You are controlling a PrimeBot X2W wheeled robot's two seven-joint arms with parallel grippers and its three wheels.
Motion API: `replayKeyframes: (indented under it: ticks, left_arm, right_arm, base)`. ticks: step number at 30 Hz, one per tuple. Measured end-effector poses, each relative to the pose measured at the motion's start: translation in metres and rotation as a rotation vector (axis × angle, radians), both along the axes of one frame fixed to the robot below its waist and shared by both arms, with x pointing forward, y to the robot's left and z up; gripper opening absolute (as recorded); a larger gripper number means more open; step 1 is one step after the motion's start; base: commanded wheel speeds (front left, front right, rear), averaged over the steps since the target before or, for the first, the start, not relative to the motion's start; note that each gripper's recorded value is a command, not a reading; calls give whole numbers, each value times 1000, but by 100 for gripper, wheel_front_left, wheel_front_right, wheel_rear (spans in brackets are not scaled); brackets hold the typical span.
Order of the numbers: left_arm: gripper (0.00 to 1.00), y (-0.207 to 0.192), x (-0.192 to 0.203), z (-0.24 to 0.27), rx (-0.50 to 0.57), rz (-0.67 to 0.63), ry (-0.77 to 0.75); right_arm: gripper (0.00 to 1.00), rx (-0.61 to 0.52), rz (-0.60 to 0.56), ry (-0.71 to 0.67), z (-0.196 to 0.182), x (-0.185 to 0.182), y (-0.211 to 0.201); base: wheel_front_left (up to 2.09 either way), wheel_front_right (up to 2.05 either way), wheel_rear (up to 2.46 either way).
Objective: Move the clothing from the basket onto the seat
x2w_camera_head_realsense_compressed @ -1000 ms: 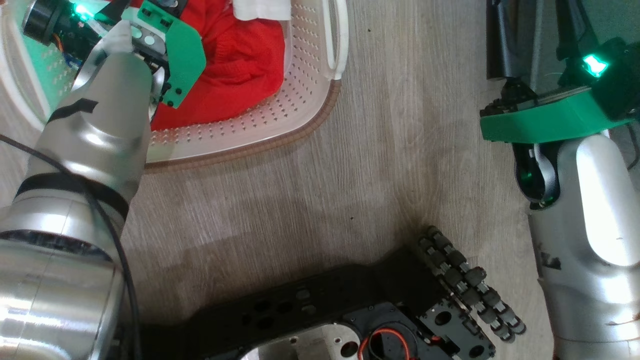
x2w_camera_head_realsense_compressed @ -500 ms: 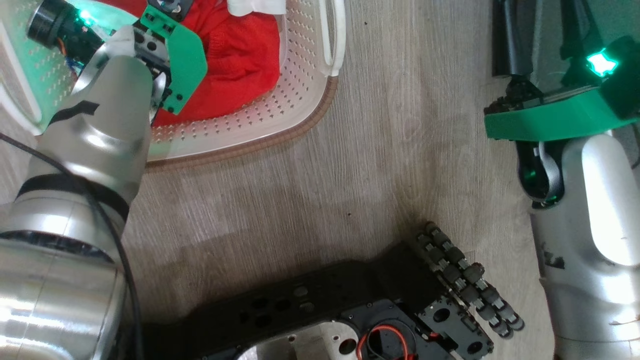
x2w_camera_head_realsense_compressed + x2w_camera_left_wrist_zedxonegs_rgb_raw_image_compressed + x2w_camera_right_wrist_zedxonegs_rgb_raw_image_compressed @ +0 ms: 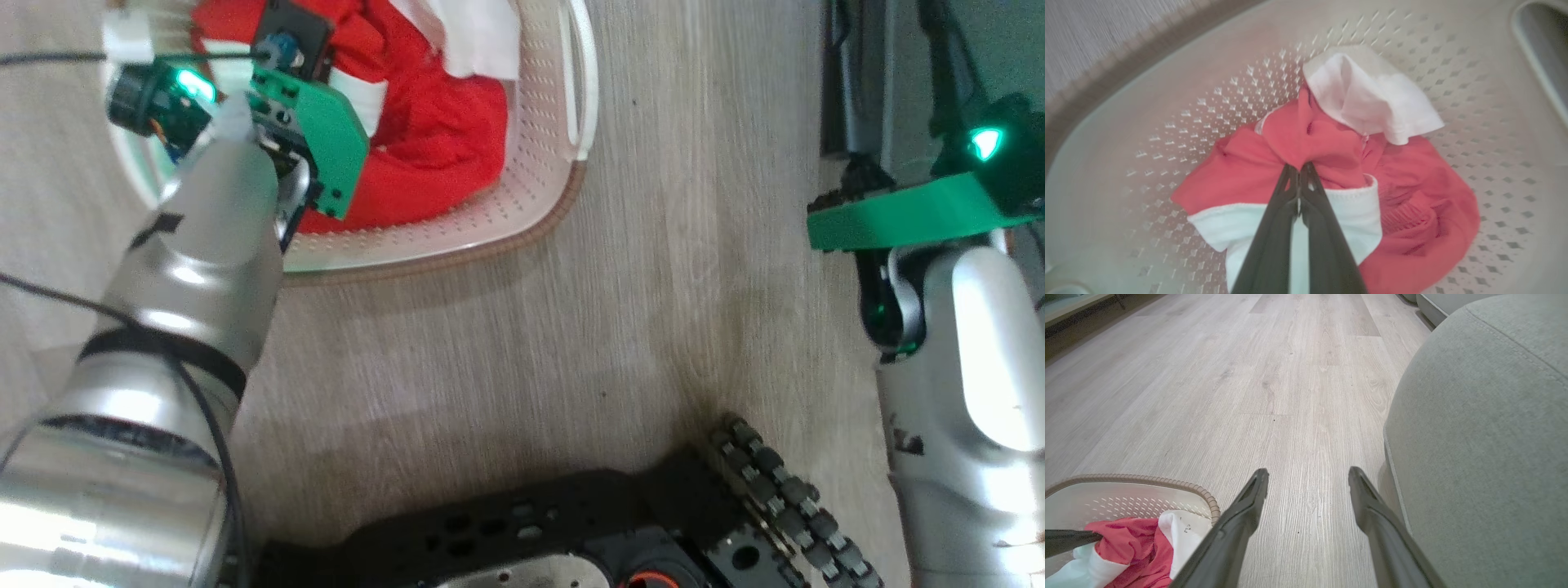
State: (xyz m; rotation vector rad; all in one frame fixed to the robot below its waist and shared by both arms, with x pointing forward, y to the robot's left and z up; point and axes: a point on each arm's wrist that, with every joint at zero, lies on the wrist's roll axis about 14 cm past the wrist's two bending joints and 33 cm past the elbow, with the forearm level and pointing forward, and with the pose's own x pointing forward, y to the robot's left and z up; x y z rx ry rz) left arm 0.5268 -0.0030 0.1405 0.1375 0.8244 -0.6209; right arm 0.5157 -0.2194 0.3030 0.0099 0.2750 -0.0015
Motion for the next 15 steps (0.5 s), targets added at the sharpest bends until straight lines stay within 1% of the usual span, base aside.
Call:
replayKeyframes:
  ticks: [3, 12, 15]
  left_arm:
    - [0, 3, 2, 27, -67, 55, -44]
    - [0, 28, -9, 111, -196, 244, -147]
    - [0, 36, -12, 147, -231, 296, -216]
  right_arm:
    - [100, -2, 5, -8, 11, -4, 3]
    - [100, -1, 16, -38, 50, -27, 14]
    - [100, -1, 24, -47, 63, -39, 18]
  base:
    - [0, 0, 0]
    - [0, 0, 0]
    - [0, 0, 0]
